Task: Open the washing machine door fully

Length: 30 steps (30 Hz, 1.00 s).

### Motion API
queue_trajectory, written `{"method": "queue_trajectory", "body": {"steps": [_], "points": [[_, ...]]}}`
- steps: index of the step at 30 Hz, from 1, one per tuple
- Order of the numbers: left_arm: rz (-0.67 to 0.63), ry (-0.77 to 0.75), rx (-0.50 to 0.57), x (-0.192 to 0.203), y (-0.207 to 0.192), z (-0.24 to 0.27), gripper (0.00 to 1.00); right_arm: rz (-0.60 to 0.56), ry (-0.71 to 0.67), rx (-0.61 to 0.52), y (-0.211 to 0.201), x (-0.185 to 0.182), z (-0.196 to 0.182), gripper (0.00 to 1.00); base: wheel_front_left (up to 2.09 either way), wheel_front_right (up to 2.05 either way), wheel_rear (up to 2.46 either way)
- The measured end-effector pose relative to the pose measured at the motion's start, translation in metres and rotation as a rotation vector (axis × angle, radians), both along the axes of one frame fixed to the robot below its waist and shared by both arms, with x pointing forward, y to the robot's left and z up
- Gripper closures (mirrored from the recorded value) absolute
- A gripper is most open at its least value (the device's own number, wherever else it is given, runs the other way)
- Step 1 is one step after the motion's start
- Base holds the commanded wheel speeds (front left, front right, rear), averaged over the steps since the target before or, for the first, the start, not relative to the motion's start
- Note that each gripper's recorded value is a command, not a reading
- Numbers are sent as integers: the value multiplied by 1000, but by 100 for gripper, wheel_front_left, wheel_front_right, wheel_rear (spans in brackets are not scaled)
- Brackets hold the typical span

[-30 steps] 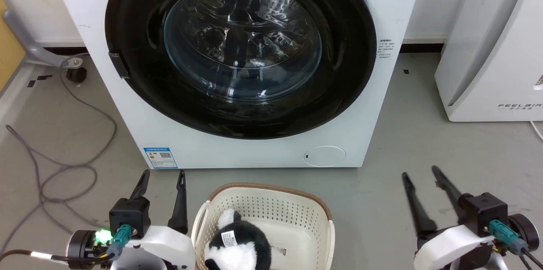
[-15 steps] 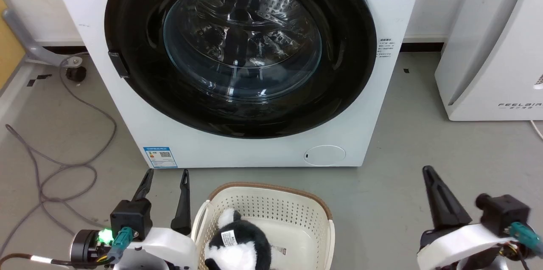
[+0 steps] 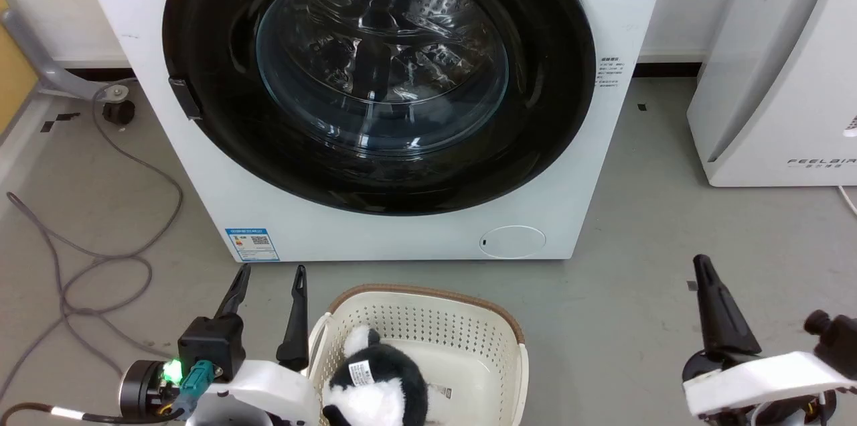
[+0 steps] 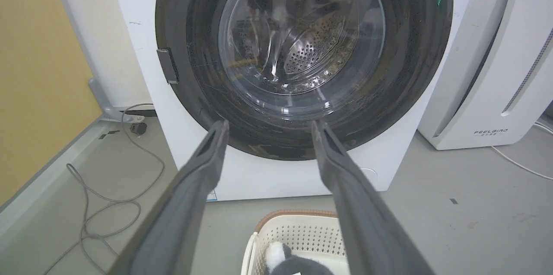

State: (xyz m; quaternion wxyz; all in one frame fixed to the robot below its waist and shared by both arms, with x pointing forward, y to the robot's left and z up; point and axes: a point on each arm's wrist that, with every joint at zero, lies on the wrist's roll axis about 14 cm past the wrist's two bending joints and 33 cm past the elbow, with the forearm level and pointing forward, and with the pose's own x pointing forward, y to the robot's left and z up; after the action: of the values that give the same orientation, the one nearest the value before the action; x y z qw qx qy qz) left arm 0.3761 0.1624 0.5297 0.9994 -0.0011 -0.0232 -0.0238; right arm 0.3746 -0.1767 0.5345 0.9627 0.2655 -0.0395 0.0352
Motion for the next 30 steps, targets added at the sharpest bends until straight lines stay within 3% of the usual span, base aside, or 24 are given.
{"method": "queue_trajectory", "body": {"steps": [17,30], "points": [[-22,-16,-17,12,-6,-2,0,-122,-65,355,-41,42,15,100,0,0,0],[-48,-38,-28,31,-9,-2,0,-193,-130,611,-78,109,39,100,0,0,0]]}}
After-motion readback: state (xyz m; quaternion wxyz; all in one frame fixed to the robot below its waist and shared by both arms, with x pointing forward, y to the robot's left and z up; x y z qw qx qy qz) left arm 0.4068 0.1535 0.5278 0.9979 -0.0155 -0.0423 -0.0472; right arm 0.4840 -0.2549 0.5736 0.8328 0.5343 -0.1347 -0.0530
